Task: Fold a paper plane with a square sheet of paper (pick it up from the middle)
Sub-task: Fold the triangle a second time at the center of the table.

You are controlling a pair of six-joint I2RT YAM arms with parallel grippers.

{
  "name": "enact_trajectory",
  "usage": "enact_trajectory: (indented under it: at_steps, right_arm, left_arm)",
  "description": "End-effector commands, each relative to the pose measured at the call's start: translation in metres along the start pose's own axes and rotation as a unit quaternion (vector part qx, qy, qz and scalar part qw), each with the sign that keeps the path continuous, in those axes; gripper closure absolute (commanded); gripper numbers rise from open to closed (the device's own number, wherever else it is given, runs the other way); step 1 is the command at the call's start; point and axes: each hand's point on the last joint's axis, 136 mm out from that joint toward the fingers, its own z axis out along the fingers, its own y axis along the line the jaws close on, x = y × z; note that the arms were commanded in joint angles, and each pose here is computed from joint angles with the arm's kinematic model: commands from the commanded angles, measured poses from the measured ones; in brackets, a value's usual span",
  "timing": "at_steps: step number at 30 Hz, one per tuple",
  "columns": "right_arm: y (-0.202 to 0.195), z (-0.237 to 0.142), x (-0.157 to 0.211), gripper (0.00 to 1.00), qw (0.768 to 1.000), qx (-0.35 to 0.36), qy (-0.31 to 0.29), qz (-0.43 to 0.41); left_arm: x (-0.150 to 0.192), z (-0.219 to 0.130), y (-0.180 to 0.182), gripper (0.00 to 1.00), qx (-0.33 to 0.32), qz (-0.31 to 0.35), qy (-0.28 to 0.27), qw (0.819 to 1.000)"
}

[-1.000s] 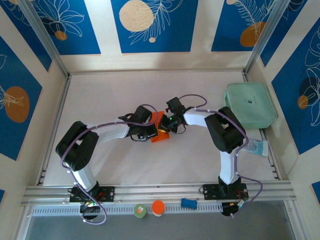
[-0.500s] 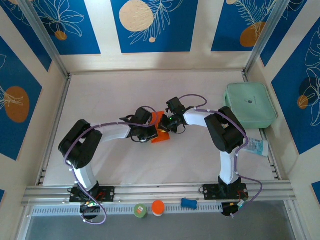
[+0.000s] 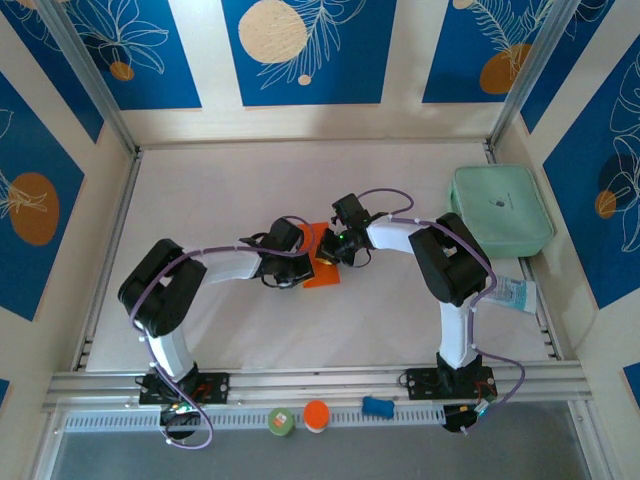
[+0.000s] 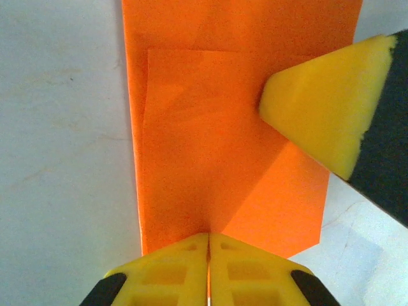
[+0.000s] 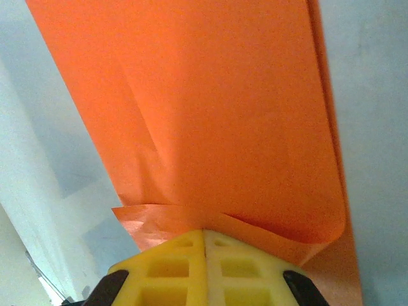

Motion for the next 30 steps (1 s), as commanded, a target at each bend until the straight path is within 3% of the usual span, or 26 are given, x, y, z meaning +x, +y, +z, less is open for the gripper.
enact_trajectory:
  at_steps: [1,14,18,30]
  right_arm:
    - [-0.087,0.023,0.031,0.98,0.987,0.144,0.042,0.062]
    - [-0.087,0.022,0.031,0.98,0.987,0.144,0.041,0.061]
    - [-0.088,0.022,0.032,0.99,0.987,0.146,0.042,0.062]
    - [-0.088,0.025,0.031,0.99,0.986,0.146,0.044,0.062]
  left_arm:
    - [0.008,0.008,0.014,0.91,-0.022,-0.007,0.01,1.0]
    - [0.014,0.007,0.029,0.92,-0.045,-0.004,0.013,0.999]
    - [0.015,0.0,0.018,0.91,-0.024,0.009,0.017,1.0]
    - [0.032,-0.011,0.025,0.9,-0.05,0.057,0.066,0.995]
